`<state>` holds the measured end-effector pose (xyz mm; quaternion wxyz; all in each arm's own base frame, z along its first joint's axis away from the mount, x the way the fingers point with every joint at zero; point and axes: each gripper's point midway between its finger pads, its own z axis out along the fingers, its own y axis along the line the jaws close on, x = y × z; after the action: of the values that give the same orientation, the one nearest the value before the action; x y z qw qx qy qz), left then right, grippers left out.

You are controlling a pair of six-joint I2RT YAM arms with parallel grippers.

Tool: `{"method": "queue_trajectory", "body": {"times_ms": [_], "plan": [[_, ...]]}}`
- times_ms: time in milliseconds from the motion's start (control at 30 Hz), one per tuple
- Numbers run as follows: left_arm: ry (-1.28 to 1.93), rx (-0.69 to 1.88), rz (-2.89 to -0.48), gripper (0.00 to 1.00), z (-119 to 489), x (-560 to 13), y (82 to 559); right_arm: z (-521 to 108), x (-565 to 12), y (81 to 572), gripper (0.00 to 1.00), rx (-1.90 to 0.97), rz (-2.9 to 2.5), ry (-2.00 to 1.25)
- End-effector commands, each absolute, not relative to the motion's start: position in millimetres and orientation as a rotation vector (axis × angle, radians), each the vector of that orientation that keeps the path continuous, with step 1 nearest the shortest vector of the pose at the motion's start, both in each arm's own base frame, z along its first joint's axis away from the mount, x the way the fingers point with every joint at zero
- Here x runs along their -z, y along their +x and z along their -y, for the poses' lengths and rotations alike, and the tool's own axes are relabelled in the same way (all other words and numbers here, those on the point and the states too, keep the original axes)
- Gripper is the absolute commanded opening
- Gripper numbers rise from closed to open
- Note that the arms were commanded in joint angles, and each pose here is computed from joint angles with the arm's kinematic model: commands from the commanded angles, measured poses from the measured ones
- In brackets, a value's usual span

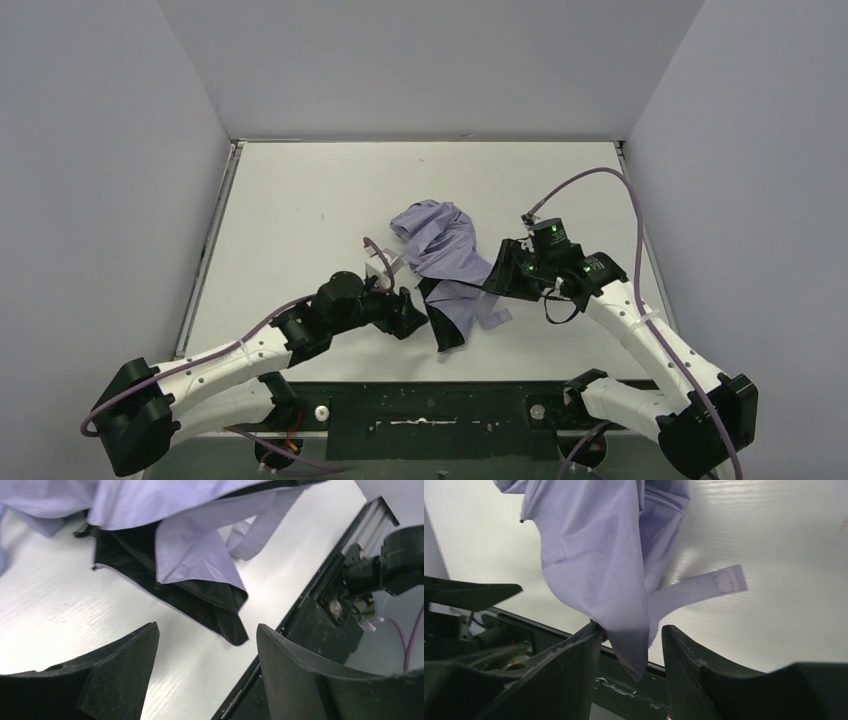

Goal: Put away the umbrella

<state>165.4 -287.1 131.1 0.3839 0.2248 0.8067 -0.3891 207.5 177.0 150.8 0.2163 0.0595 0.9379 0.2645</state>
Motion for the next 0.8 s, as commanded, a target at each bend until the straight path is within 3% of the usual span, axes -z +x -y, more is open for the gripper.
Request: {"method": "queue_trajectory", "body": {"times_ms": [0, 467, 767], "plan": [[0.523, 0.979, -2.062, 0.7, 278.4, -141.0, 174.1, -154.7, -162.3, 213.8, 0.49, -0.539, -2.568, 0.038], [0.533, 0.898, -2.125, 0.7, 308.6, -111.5, 203.2, -135.8, -206.8, 224.2, 0.68, -0.407, -2.451, -0.108], [0.374, 0.435, -2.232, 0.64, 272.7, -86.5, 256.5, -143.0, -216.3, 230.3, 0.71, -0.449, -2.409, -0.126]]}}
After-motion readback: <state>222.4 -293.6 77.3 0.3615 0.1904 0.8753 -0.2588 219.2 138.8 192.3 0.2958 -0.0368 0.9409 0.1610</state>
